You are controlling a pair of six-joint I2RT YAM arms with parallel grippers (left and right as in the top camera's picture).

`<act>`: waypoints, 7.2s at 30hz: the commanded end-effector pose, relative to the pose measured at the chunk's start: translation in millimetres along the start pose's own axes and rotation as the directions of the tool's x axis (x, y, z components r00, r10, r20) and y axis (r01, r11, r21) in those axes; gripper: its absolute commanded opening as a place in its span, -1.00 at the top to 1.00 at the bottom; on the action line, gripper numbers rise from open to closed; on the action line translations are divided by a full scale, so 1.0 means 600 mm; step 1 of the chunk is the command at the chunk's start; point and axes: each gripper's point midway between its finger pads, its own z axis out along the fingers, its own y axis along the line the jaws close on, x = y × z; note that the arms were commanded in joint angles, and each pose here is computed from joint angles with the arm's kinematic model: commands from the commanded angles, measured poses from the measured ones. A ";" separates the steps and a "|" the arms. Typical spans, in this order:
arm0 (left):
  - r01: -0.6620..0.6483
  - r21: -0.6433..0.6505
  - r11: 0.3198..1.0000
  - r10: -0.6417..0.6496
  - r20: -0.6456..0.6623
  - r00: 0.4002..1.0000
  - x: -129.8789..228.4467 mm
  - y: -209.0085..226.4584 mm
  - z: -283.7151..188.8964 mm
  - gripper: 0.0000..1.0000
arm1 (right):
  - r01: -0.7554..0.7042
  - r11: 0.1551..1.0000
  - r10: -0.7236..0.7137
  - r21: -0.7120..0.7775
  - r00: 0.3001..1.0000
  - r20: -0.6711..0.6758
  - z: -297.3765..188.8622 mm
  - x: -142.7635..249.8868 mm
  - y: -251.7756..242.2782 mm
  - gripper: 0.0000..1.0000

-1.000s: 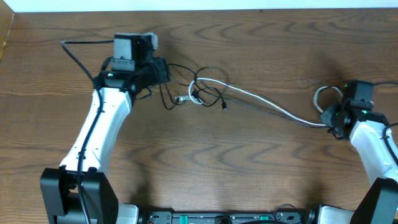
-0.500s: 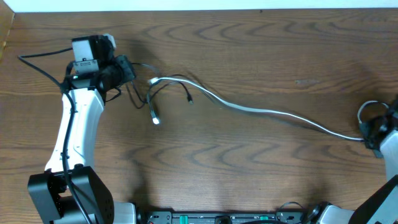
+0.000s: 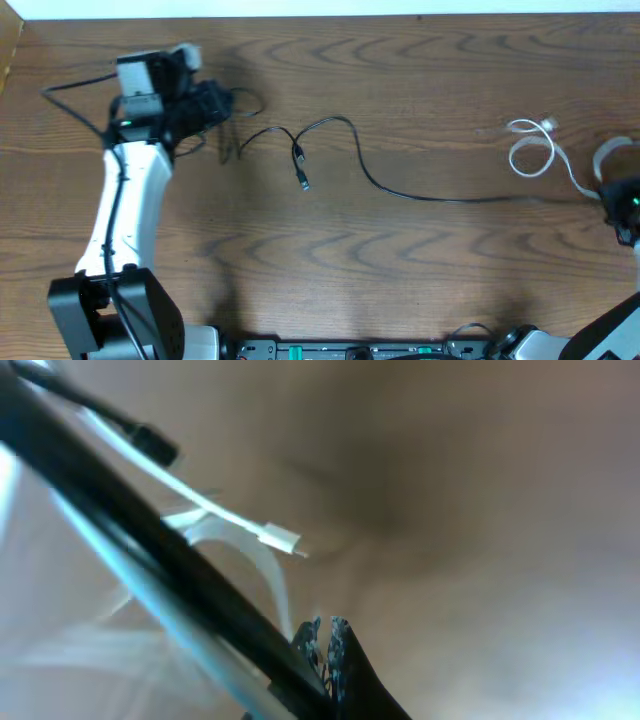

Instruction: Untangle cables

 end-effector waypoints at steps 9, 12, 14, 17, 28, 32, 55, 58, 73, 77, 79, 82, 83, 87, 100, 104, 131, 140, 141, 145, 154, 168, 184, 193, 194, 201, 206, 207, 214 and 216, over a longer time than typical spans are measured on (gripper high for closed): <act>-0.271 0.473 0.839 0.353 -0.093 0.931 0.146 -0.320 0.037 0.73 | 0.509 0.495 -0.749 -0.704 0.661 -0.049 -0.053 0.316 0.330 0.95; -0.290 0.536 0.793 0.388 -0.077 0.919 0.158 -0.352 0.030 0.25 | 0.542 0.390 -0.798 -0.744 0.603 0.021 -0.069 0.353 0.363 0.29; -0.292 0.537 0.791 0.389 -0.074 0.918 0.158 -0.352 0.030 0.14 | 0.558 0.357 -0.801 -0.749 0.595 0.062 -0.073 0.355 0.378 -0.01; -0.289 0.532 0.796 0.383 -0.073 0.921 0.153 -0.348 0.030 0.06 | 0.579 0.339 -0.795 -0.742 0.598 0.104 -0.073 0.346 0.389 -0.09; -0.307 -0.129 0.943 0.288 -0.148 0.946 0.132 -0.139 0.066 0.04 | 0.698 0.559 -0.793 -0.448 0.608 -0.042 -0.005 0.307 0.297 -0.11; -0.319 -0.333 0.887 0.283 -0.152 0.947 0.121 -0.078 0.053 0.04 | 0.703 0.579 -0.789 -0.413 0.611 -0.065 0.000 0.304 0.284 -0.11; -0.397 0.051 0.916 0.396 -0.263 0.880 0.199 -0.134 0.183 -0.09 | 0.701 0.590 -0.783 -0.401 0.618 -0.070 0.001 0.302 0.282 -0.15; -0.487 0.117 0.865 0.500 -0.266 0.824 0.215 -0.152 0.184 -0.09 | 0.701 0.590 -0.783 -0.400 0.618 -0.072 0.001 0.302 0.281 -0.15; -0.641 0.140 0.755 0.646 -0.329 0.689 0.264 -0.117 0.237 -0.10 | 0.700 0.592 -0.783 -0.399 0.617 -0.080 0.001 0.304 0.278 -0.15; -0.644 0.136 0.753 0.652 -0.283 0.703 0.249 -0.128 0.243 0.05 | 0.700 0.593 -0.783 -0.399 0.617 -0.082 0.001 0.304 0.278 -0.15; -0.651 0.133 0.747 0.662 -0.236 0.711 0.232 -0.142 0.244 0.16 | 0.699 0.593 -0.783 -0.399 0.616 -0.084 0.001 0.305 0.277 -0.15; -0.662 0.132 0.738 0.674 -0.190 0.714 0.214 -0.158 0.238 0.61 | 0.699 0.594 -0.783 -0.399 0.616 -0.087 0.001 0.306 0.276 -0.15; -0.664 0.131 0.736 0.676 -0.180 0.714 0.210 -0.162 0.234 0.83 | 0.699 0.594 -0.783 -0.398 0.616 -0.088 0.001 0.306 0.276 -0.15; -0.620 0.134 0.773 0.634 -0.137 0.761 0.191 -0.188 0.211 0.85 | 0.699 0.594 -0.783 -0.398 0.616 -0.088 0.001 0.306 0.276 -0.15; -0.556 0.124 0.822 0.433 0.498 0.751 -0.059 -0.365 -0.083 0.85 | 0.699 0.594 -0.783 -0.398 0.616 -0.088 0.001 0.306 0.276 -0.15; -0.445 0.057 0.894 0.324 0.606 0.727 -0.137 -0.306 -0.189 0.85 | 0.699 0.594 -0.783 -0.398 0.616 -0.088 0.001 0.306 0.275 -0.15; 0.388 -0.375 0.842 -0.205 0.443 0.873 -0.117 0.316 -0.234 0.74 | 0.698 0.595 -0.783 -0.398 0.615 -0.092 0.001 0.307 0.274 -0.14; 0.357 -0.230 0.905 -0.296 0.261 0.919 -0.071 0.250 -0.162 -0.54 | 0.698 0.595 -0.783 -0.398 0.615 -0.093 0.001 0.307 0.274 -0.14; 0.340 -0.218 0.915 -0.286 0.242 0.927 -0.069 0.235 -0.151 -0.54 | 0.698 0.596 -0.783 -0.397 0.615 -0.094 0.001 0.307 0.273 -0.14; 0.279 -0.215 0.936 -0.241 0.186 0.953 -0.058 0.191 -0.110 -0.54 | 0.697 0.597 -0.783 -0.397 0.614 -0.099 0.001 0.308 0.272 -0.14; 0.124 -0.189 0.974 -0.133 -0.032 0.991 0.019 0.090 0.029 -0.54 | 0.697 0.597 -0.783 -0.397 0.614 -0.099 0.001 0.308 0.272 -0.14; -0.311 -0.054 0.949 0.296 -0.192 0.936 0.135 -0.064 0.192 -0.55 | 0.696 0.599 -0.783 -0.396 0.613 -0.106 0.000 0.310 0.269 -0.14; -0.466 -0.067 0.883 0.452 -0.154 0.879 0.227 -0.084 0.361 -0.54 | 0.696 0.599 -0.783 -0.396 0.613 -0.108 0.000 0.310 0.269 -0.14; -0.307 -0.041 0.951 0.306 -0.018 0.952 0.177 -0.132 0.347 0.85 | 0.694 0.603 -0.783 -0.394 0.610 -0.122 0.000 0.313 0.264 -0.14; -0.308 -0.034 0.951 0.309 0.007 0.951 0.162 -0.143 0.336 0.85 | 0.694 0.603 -0.783 -0.393 0.610 -0.122 0.000 0.313 0.264 -0.14; -0.272 -0.058 0.961 0.278 0.147 0.949 0.043 -0.169 0.203 0.85 | 0.695 0.602 -0.783 -0.393 0.610 -0.122 0.000 0.313 0.264 -0.15; -0.157 -0.309 0.938 0.258 0.322 0.911 -0.084 -0.083 0.028 0.85 | 0.695 0.602 -0.783 -0.393 0.610 -0.121 0.000 0.313 0.264 -0.15; -0.138 -0.355 0.925 0.273 0.366 0.890 -0.112 -0.063 -0.015 0.85 | 0.695 0.602 -0.783 -0.393 0.610 -0.121 0.000 0.313 0.264 -0.14; 0.124 -0.505 0.854 0.294 0.665 0.687 -0.244 0.073 -0.320 0.85 | 0.695 0.602 -0.783 -0.393 0.610 -0.120 0.000 0.312 0.264 -0.15; 0.224 -0.533 0.816 0.302 0.723 0.621 -0.255 0.121 -0.407 0.85 | 0.695 0.602 -0.783 -0.393 0.610 -0.120 0.000 0.312 0.264 -0.15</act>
